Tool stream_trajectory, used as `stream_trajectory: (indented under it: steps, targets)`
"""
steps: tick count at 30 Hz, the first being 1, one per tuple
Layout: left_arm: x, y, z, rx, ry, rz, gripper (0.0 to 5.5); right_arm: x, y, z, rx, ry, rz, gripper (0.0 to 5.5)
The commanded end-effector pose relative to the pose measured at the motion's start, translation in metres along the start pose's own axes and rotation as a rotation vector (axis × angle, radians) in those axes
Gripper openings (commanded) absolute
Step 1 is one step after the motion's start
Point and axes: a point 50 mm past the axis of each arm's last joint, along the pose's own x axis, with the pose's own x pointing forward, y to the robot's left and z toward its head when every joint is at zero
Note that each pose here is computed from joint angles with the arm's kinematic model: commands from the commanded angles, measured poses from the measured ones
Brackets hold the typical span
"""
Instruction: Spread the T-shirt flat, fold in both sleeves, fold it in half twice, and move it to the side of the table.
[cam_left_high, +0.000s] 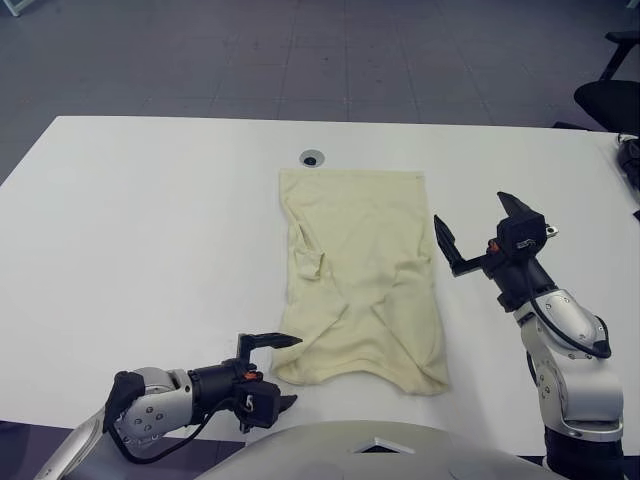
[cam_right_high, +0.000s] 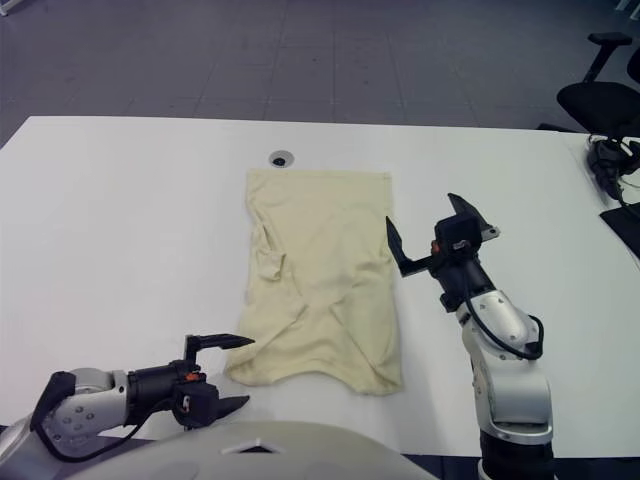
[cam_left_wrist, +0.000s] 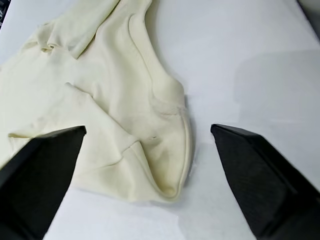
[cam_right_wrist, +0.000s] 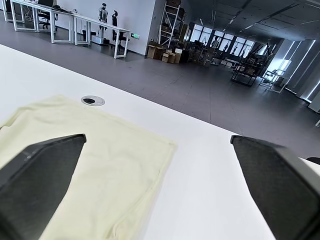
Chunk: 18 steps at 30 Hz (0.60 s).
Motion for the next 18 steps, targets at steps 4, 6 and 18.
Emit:
stream_trajectory:
  steps: [4, 6, 18]
  targets:
    - [-0.0018, -0.0117, -0.0271, -0.097, 0.167, -0.08, 3.3, 0.0017, -0.0003, 0.0031, -0.001, -0.02, -0.014, 5.4]
    - [-0.003, -0.011, -0.0293, -0.095, 0.181, -0.083, 2.93, 0.0006, 0.0001, 0.003, -0.002, -0.019, -0.018, 5.4]
    - [-0.0064, -0.017, -0.0271, -0.102, 0.184, -0.124, 0.64, 0.0019, 0.003, 0.0056, 0.002, -0.04, -0.01, 5.4]
